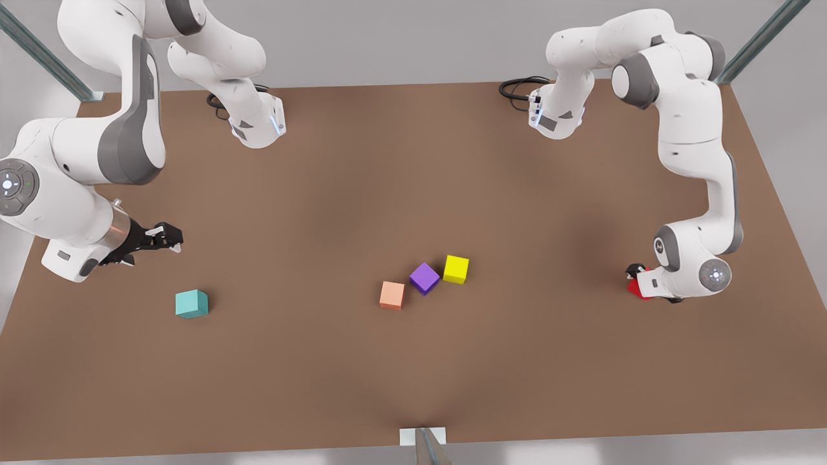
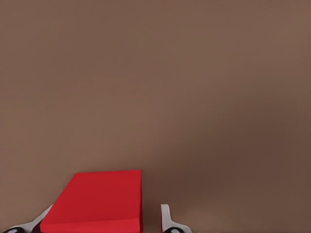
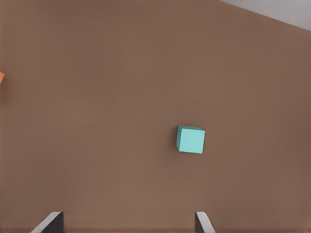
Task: Pick up red wooden cube and pass to hand red wooden cube and place in blue wooden cube
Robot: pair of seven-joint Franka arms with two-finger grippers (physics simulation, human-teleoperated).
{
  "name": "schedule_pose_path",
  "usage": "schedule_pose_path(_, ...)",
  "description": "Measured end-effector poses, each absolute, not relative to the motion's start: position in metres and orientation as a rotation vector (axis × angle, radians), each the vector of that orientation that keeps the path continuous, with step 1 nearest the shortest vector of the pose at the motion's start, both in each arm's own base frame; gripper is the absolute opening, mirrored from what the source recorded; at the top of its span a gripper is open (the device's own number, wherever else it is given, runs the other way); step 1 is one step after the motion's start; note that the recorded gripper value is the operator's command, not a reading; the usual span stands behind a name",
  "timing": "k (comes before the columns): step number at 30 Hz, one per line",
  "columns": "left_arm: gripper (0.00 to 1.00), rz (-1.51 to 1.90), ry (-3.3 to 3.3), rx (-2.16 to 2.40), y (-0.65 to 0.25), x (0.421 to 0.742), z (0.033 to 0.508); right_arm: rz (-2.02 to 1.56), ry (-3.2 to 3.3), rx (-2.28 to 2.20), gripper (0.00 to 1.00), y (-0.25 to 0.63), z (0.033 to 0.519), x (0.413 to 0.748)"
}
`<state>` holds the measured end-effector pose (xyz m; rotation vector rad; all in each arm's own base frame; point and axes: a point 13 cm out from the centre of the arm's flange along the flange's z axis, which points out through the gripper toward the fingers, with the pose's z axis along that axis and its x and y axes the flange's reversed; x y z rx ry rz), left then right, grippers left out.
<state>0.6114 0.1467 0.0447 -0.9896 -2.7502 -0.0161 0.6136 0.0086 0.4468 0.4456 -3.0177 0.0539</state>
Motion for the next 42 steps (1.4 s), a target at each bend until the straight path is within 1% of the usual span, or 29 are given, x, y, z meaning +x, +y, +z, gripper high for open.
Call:
schedule_pose_path(9,1.00,-0.022,-2.761,-0.960,0.147,0.612,0.039,0.053,-3.003,0.449,1.00,0.009,0.438,0.615)
schedule_pose_path(10,0.88,-0.024,-2.763,-0.958,0.147,0.612,0.039,0.053,-2.994,0.453,1.00,0.011,0.433,0.616)
schedule_pose_path(11,0.68,-0.026,-2.765,-0.958,0.147,0.613,0.039,0.054,-2.989,0.456,1.00,0.012,0.430,0.616)
schedule_pose_path(12,0.64,-0.028,-2.767,-0.957,0.146,0.614,0.040,0.054,-2.986,0.456,1.00,0.012,0.429,0.616)
schedule_pose_path(16,0.64,-0.041,-2.773,-0.956,0.145,0.617,0.042,0.033,-2.968,0.457,1.00,0.014,0.418,0.617)
schedule_pose_path(19,0.64,-0.028,-2.804,-0.948,0.128,0.629,0.064,-0.007,-2.951,0.470,1.00,0.018,0.406,0.619)
schedule_pose_path(21,0.64,0.038,-2.836,-0.894,0.108,0.634,0.082,-0.097,-2.899,0.501,1.00,0.027,0.384,0.617)
schedule_pose_path(23,0.64,0.153,-2.877,-0.872,0.059,0.662,0.113,-0.285,-2.772,0.519,1.00,0.049,0.331,0.607)
schedule_pose_path(24,0.64,0.264,-2.878,-0.879,0.014,0.673,0.124,-0.379,-2.715,0.535,1.00,0.063,0.311,0.602)
schedule_pose_path(25,0.64,0.405,-2.858,-0.881,-0.036,0.675,0.128,-0.472,-2.665,0.557,1.00,0.076,0.294,0.599)
schedule_pose_path(27,0.64,0.742,-2.786,-0.828,-0.132,0.662,0.136,-0.705,-2.554,0.588,1.00,0.102,0.240,0.604)
schedule_pose_path(28,0.64,0.918,-2.737,-0.799,-0.181,0.657,0.147,-0.828,-2.505,0.605,1.00,0.116,0.221,0.604)
schedule_pose_path(31,0.65,1.363,-2.544,-0.734,-0.319,0.644,0.187,-1.157,-2.420,0.717,1.00,0.158,0.213,0.610)
schedule_pose_path(34,0.65,1.627,-2.390,-0.580,-0.395,0.634,0.212,-1.424,-2.405,0.906,1.00,0.187,0.213,0.627)
schedule_pose_path(36,0.65,1.701,-2.337,-0.493,-0.427,0.629,0.221,-1.568,-2.433,1.060,1.00,0.202,0.220,0.645)
schedule_pose_path(38,0.65,1.726,-2.329,-0.413,-0.453,0.628,0.220,-1.689,-2.448,1.223,1.00,0.222,0.226,0.658)
schedule_pose_path(40,0.65,1.719,-2.367,-0.334,-0.481,0.628,0.208,-1.816,-2.419,1.385,1.00,0.249,0.232,0.662)
schedule_pose_path(42,0.65,1.712,-2.425,-0.242,-0.491,0.639,0.200,-1.936,-2.364,1.520,1.00,0.273,0.235,0.660)
